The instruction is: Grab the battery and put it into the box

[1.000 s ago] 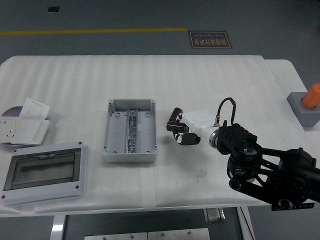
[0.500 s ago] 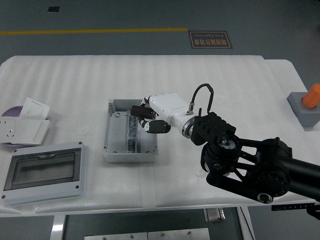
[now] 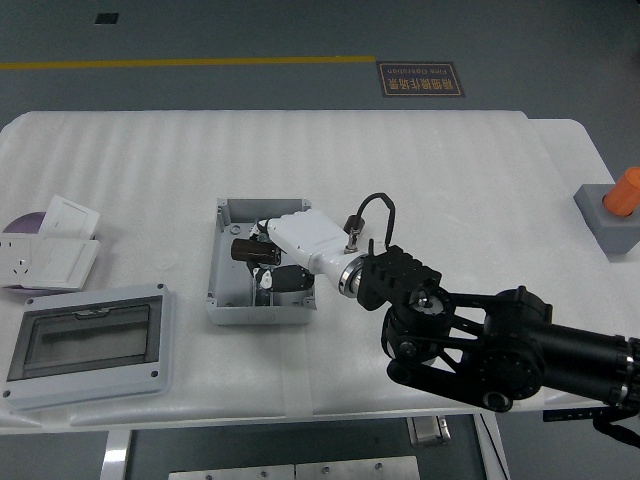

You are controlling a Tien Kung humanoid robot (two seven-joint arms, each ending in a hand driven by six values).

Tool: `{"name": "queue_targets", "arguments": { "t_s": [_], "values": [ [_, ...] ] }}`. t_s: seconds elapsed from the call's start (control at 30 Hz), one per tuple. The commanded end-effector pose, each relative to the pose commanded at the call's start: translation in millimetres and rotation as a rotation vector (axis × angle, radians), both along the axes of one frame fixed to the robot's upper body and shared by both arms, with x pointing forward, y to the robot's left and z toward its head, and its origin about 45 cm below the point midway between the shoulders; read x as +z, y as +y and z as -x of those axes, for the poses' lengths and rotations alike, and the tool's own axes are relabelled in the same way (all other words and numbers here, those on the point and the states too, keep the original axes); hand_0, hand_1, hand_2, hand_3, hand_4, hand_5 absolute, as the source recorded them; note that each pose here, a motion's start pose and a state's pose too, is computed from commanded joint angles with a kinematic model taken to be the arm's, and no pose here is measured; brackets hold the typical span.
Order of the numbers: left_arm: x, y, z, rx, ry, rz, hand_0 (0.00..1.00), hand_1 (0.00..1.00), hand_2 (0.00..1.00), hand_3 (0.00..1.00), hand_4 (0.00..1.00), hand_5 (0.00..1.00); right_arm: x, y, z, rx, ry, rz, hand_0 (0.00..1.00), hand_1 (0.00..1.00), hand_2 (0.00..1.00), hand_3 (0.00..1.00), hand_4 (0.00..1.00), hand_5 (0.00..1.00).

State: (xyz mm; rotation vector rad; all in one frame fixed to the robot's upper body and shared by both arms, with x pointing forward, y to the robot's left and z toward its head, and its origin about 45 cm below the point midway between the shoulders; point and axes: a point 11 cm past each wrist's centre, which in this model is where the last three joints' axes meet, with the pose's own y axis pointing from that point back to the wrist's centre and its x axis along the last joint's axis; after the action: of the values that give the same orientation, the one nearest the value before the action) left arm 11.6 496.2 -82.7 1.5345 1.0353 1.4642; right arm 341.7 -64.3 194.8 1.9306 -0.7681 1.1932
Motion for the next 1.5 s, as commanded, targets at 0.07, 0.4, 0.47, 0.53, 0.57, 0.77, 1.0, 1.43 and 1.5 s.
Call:
{"name": "queue_targets", "arguments": {
  "t_s": [0.07,0.4,0.47,0.53,0.57,0.77,1.0,1.43,1.5],
  "values": [
    [0.0,0,0.1,-0.001,0.003,0.002,0.57,0.631,0.557,0.581,0.571,0.393,-1.2,-2,-0.9,-0.005,0.01,-0.005,0.859,0.842,0.894,0.997,0.674,0.412],
    [0.1,0,3.0,-0.002,0.021,0.007,0.57,0.631,0.55,0.579,0.592,0.379,0.7,-47,-33.1,-0.173,0.017,-0.053,0.998,0.983,0.998,0.998,0.954,0.574],
    [0.0,0,3.3,-0.002,0.023,0.008,0.57,0.631,0.55,0.579,0.592,0.379,1.0,-62,-42.7,-0.223,0.01,-0.053,0.998,0.983,0.998,0.998,0.954,0.574],
    [-0.1,-1,3.2,-0.002,0.022,0.009,0.57,0.632,0.546,0.571,0.597,0.347,-1.6,-79,-52.0,-0.273,0.01,-0.039,0.998,0.988,0.998,0.998,0.99,0.597],
    [-0.2,-1,3.0,-0.002,0.021,0.009,0.57,0.632,0.546,0.571,0.597,0.347,-3.6,-86,-55.6,-0.294,0.012,-0.028,0.998,0.988,0.998,0.998,0.99,0.597],
    [-0.8,-2,1.1,-0.001,0.016,0.013,0.57,0.633,0.543,0.569,0.596,0.322,-25.4,-116,-65.1,-0.363,0.063,0.061,0.998,0.976,0.998,0.998,0.998,0.597],
    [-1.5,-4,-0.9,-0.004,0.012,0.017,0.57,0.632,0.542,0.571,0.599,0.319,-45.2,-116,-64.2,-0.372,0.138,0.105,0.998,0.957,0.998,0.998,0.993,0.588],
    [-2.5,-6,-1.1,-0.005,0.013,0.02,0.569,0.632,0.537,0.564,0.605,0.291,-57.6,-114,-68.5,-0.403,0.14,0.091,0.998,0.932,0.98,0.998,0.988,0.587],
    [-2.5,-6,-1.3,-0.006,0.013,0.02,0.569,0.631,0.536,0.567,0.592,0.271,-59.0,-112,-68.1,-0.4,0.134,0.088,0.934,0.803,0.801,0.928,0.908,0.517]
  ]
}}
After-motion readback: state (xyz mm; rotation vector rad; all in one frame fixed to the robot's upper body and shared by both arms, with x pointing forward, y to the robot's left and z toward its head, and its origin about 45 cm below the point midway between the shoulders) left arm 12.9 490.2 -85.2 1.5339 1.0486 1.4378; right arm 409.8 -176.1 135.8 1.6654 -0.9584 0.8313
